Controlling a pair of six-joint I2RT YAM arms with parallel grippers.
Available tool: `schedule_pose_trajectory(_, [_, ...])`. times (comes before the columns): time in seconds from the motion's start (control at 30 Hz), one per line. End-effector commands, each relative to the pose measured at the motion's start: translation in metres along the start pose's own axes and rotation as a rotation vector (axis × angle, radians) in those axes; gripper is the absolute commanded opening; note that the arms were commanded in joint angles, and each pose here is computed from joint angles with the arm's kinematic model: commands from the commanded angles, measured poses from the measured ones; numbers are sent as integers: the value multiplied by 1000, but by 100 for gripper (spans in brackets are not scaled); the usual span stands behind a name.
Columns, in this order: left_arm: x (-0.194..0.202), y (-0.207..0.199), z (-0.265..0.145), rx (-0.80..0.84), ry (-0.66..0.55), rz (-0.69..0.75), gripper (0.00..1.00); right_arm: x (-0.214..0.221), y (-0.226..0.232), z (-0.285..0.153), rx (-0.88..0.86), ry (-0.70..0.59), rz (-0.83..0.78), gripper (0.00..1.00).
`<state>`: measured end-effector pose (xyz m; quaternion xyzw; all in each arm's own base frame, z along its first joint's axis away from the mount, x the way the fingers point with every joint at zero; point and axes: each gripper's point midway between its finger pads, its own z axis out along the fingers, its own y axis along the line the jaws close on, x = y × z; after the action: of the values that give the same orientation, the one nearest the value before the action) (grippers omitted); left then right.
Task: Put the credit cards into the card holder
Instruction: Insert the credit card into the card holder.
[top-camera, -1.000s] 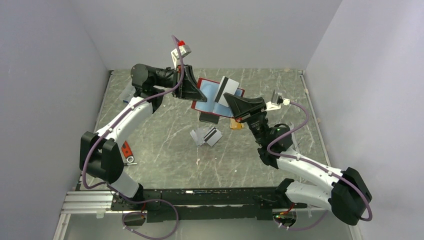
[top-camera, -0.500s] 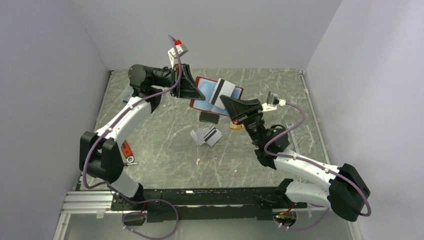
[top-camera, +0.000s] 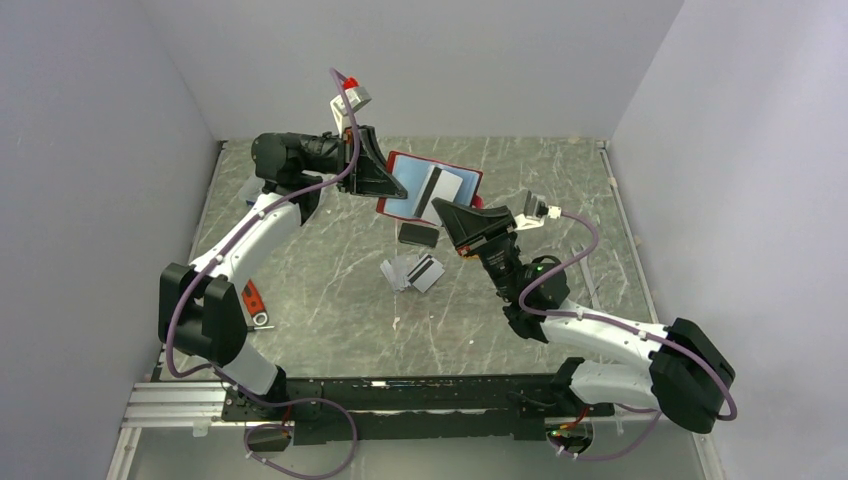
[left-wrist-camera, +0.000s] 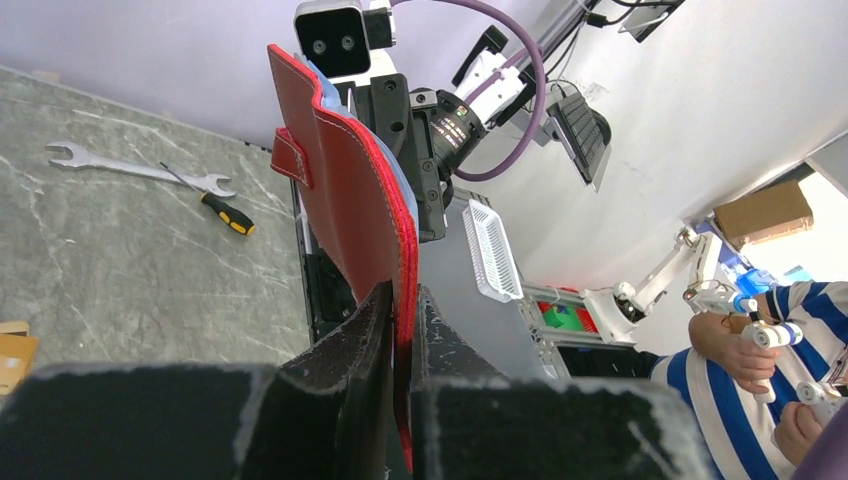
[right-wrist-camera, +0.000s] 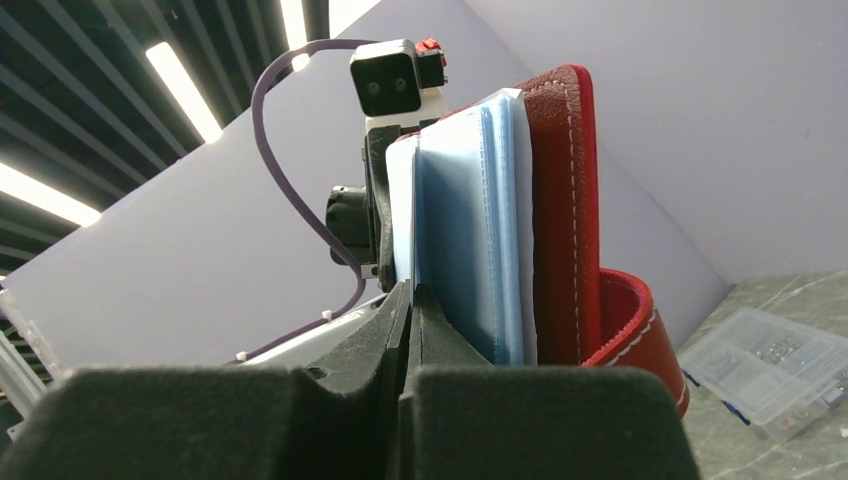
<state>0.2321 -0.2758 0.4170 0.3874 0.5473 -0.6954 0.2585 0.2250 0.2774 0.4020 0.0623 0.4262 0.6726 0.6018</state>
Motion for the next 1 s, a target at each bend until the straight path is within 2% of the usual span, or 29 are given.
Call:
schedule_pose_trajectory(0.0, [-11, -24, 2, 14, -39, 99, 0, -8, 2, -1, -1, -36, -13, 0])
schedule_pose_trajectory(0.67, [-11, -25, 1, 17, -31, 106, 0, 14, 13, 6, -73, 76, -40, 0])
schedule_pose_trajectory(0.97, [-10, -25, 1, 18, -30, 106, 0, 16, 15, 10, -83, 84, -38, 0])
